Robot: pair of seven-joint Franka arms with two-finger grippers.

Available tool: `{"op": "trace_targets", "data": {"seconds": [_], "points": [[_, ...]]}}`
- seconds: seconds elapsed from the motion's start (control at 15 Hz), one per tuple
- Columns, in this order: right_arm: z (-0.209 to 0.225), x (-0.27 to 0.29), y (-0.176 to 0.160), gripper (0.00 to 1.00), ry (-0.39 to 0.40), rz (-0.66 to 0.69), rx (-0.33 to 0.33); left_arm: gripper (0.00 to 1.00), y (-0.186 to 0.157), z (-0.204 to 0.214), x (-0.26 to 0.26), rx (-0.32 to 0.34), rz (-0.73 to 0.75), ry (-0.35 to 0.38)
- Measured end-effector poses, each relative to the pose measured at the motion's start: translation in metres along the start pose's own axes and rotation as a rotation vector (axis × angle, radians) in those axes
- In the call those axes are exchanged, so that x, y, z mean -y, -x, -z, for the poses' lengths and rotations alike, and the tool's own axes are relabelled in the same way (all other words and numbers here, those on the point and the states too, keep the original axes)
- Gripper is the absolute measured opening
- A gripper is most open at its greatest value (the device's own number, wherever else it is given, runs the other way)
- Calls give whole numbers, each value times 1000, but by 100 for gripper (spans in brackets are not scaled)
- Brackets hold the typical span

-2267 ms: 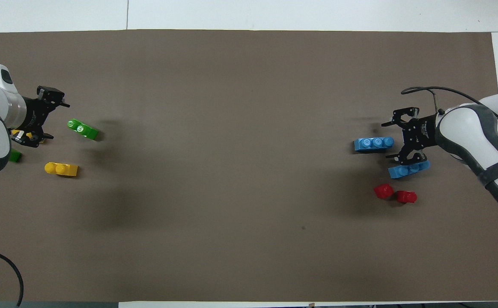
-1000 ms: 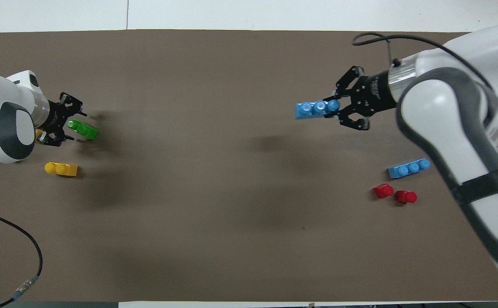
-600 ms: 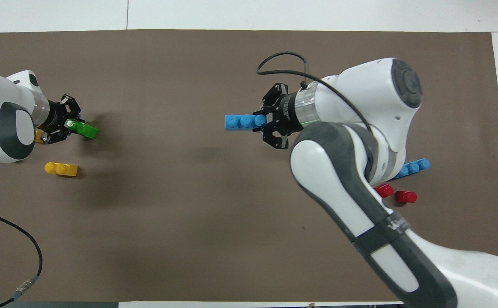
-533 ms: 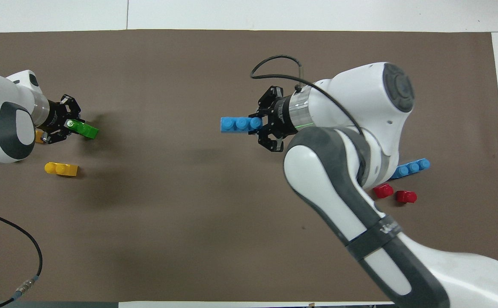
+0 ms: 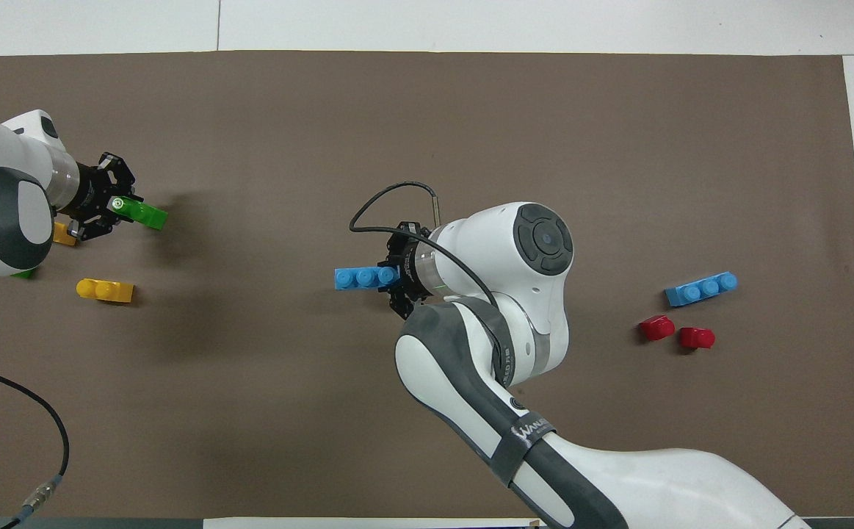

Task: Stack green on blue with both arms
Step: 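Carry the blue brick with the right gripper toward the table center, then carry the green brick with the left gripper onto the blue brick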

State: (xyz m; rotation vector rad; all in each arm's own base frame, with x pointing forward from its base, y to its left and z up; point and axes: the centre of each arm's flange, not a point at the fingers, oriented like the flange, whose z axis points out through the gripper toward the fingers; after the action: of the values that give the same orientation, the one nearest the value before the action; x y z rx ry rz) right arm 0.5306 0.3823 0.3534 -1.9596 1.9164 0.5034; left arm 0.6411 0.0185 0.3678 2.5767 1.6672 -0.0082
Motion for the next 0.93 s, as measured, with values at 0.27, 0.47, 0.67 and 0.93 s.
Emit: {"op": "trace_targets", "data": {"seconds": [0.27, 0.47, 0.67, 0.93], "points": [[-15, -4, -8, 34, -14, -28, -13, 34, 69, 52, -7, 31, 140, -33], [-25, -7, -20, 34, -13, -37, -29, 34, 128, 70, -16, 33, 264, -29], [-29, -8, -28, 34, -19, -44, -37, 34, 183, 69, -21, 17, 347, -37], [-34, -10, -36, 34, -16, -53, -45, 34, 263, 47, -20, -28, 432, 6]]}}
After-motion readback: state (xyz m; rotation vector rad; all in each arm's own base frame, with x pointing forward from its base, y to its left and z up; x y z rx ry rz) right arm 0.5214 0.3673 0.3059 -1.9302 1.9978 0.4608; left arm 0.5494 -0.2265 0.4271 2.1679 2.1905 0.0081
